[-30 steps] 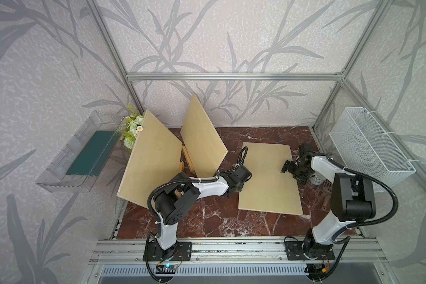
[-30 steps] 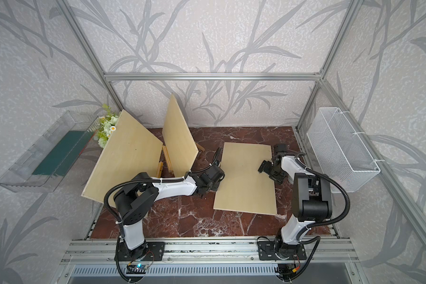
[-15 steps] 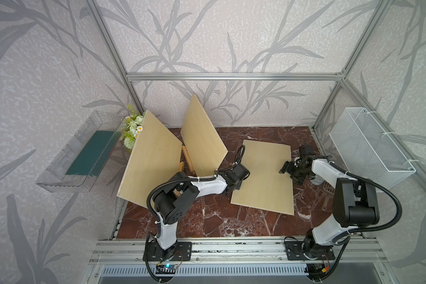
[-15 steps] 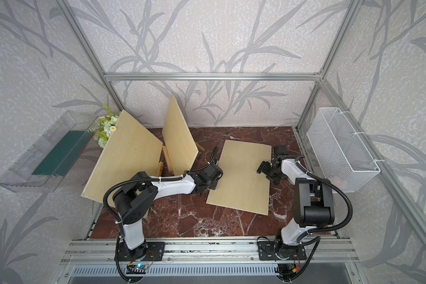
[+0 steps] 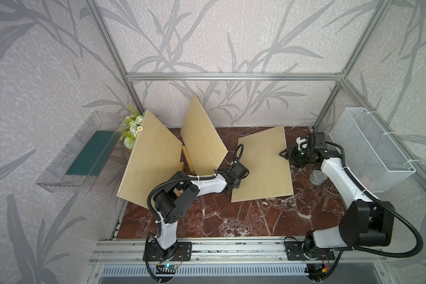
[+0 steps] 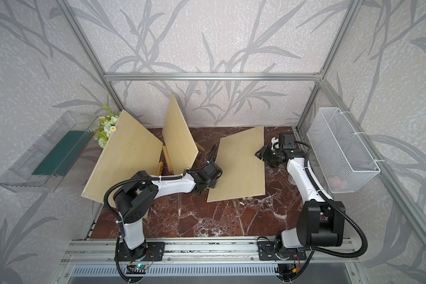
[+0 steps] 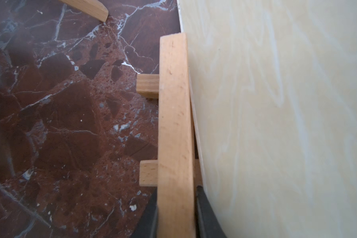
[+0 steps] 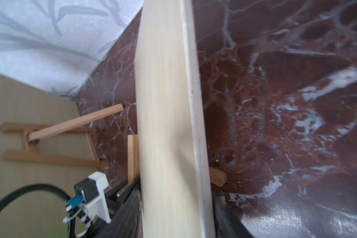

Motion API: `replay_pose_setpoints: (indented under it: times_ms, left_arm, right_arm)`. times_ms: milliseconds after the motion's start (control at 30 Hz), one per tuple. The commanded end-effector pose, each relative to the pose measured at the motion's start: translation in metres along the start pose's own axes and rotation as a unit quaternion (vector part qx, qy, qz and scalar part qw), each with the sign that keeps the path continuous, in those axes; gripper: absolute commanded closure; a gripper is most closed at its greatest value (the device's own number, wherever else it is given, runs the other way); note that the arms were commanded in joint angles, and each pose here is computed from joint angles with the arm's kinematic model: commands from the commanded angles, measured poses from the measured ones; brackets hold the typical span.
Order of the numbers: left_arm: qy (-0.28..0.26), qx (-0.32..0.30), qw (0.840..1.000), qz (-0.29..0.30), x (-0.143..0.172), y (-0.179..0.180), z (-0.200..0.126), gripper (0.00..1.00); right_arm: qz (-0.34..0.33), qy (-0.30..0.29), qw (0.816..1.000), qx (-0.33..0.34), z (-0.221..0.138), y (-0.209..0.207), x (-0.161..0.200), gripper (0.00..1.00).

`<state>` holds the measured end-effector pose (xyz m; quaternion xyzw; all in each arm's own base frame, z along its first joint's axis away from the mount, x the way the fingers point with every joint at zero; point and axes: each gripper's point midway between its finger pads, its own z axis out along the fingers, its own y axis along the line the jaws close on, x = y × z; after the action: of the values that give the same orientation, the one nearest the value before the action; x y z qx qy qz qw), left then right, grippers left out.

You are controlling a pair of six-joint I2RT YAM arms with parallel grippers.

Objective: Assemble the easel
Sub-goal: Pick up the easel at the center of the board.

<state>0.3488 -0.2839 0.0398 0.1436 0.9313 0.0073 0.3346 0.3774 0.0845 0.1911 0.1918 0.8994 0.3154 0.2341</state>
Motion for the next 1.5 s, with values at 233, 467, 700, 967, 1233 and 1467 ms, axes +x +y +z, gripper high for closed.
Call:
replay_pose_setpoints:
  times_ms: [233, 467, 700, 967, 1233, 1467]
  left_arm:
    - [0.031, 0.042, 0.997, 0.059, 0.021, -0.029, 0.005, 1.0]
    - [0.025, 0.048, 0.997, 0.058, 0.016, -0.031, 0.001, 1.0]
    - [0.012, 0.059, 0.997, 0.058, 0.006, -0.033, -0.009, 1.0]
    - [0.001, 0.111, 0.992, 0.054, -0.014, -0.05, -0.027, 1.0]
    - [-0.07, 0.176, 0.981, 0.028, -0.064, -0.074, -0.058, 1.0]
    - [-0.134, 0.278, 0.951, 0.023, -0.114, -0.105, -0.104, 1.0]
  right_arm:
    - [-0.019, 0.091, 0.993, -0.075, 0.011, 0.051, 0.043, 0.69]
    - [-0.062, 0.058, 0.995, -0.055, 0.0, 0.059, 0.027, 1.0]
    - [-0.136, -0.018, 0.99, -0.028, -0.041, 0.082, -0.005, 1.0]
    - [-0.233, -0.145, 0.962, 0.011, -0.123, 0.125, -0.053, 1.0]
    - [-0.289, -0.246, 0.924, 0.039, -0.191, 0.162, -0.087, 1.0]
    - [-0.319, -0.301, 0.897, 0.061, -0.227, 0.18, -0.107, 1.0]
